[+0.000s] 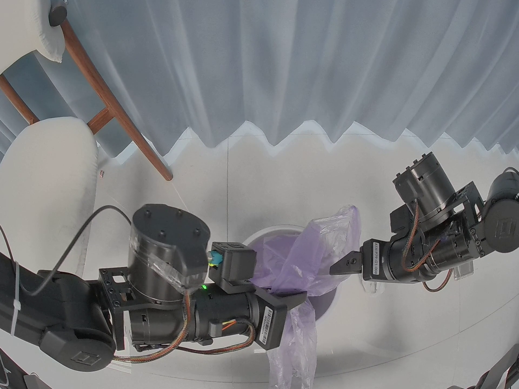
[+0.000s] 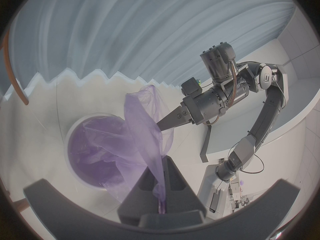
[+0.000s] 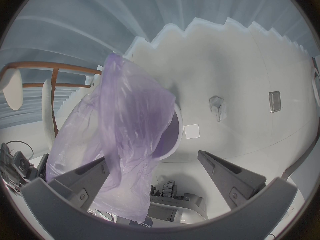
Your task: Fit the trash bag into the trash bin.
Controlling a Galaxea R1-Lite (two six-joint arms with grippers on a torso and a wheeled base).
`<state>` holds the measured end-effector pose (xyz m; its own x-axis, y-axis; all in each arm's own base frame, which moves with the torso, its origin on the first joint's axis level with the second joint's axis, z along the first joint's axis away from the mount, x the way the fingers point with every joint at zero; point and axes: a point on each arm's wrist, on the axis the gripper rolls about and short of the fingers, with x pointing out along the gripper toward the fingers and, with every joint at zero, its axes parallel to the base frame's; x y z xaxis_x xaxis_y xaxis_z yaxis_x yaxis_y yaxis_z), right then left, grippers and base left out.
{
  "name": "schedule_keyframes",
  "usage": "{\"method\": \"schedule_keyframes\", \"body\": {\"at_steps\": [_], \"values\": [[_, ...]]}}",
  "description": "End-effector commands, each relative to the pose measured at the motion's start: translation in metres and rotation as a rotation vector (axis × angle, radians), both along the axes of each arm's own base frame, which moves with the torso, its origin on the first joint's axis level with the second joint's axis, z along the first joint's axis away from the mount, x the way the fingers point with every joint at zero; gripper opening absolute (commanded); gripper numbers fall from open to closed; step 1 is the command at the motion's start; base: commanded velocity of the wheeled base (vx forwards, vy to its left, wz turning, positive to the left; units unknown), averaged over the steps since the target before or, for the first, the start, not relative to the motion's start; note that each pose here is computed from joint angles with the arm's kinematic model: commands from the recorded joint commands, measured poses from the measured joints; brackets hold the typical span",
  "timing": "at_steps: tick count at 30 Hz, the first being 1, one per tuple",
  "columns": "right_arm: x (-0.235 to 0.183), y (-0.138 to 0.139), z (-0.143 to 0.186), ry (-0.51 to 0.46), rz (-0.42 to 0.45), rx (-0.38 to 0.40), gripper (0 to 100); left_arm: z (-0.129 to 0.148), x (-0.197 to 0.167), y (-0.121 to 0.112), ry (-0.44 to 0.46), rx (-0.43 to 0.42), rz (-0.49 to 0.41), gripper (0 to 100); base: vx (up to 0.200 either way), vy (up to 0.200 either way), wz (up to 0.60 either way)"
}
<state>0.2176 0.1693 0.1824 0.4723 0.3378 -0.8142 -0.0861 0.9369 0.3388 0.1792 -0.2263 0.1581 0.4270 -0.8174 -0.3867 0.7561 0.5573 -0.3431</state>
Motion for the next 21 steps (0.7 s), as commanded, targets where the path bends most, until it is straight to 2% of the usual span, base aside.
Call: {"method": "schedule_keyframes", "body": {"at_steps": [1, 4, 5, 14, 18, 19, 21], "values": [[0.004, 0.006, -0.006, 0.016, 0.005, -0.011, 100, 0.001, 0.0, 0.0, -0.003, -0.005, 0.0, 0, 0.0, 0.0, 0.0], [0.006, 0.008, -0.008, 0.018, 0.004, -0.011, 100, 0.001, 0.0, 0.0, -0.003, -0.005, 0.0, 0, 0.0, 0.0, 0.0], [0.008, 0.008, -0.008, 0.013, 0.004, -0.007, 0, 0.001, 0.0, 0.0, -0.002, -0.005, 0.0, 0, 0.0, 0.0, 0.0], [0.01, 0.01, -0.004, -0.008, 0.002, 0.011, 0, 0.001, 0.0, 0.0, -0.009, -0.014, 0.0, 0, 0.0, 0.0, 0.0], [0.014, 0.013, 0.006, -0.032, -0.019, 0.049, 0, 0.001, 0.0, 0.0, -0.006, -0.013, 0.0, 0, 0.0, 0.0, 0.0], [0.014, 0.013, 0.008, -0.037, -0.023, 0.057, 0, 0.0, 0.0, 0.001, 0.0, -0.015, 0.002, 100, 0.0, 0.0, 0.0], [0.014, 0.013, 0.009, -0.038, -0.026, 0.059, 0, 0.002, 0.0, 0.0, 0.01, -0.027, 0.008, 100, 0.0, 0.0, 0.0]]}}
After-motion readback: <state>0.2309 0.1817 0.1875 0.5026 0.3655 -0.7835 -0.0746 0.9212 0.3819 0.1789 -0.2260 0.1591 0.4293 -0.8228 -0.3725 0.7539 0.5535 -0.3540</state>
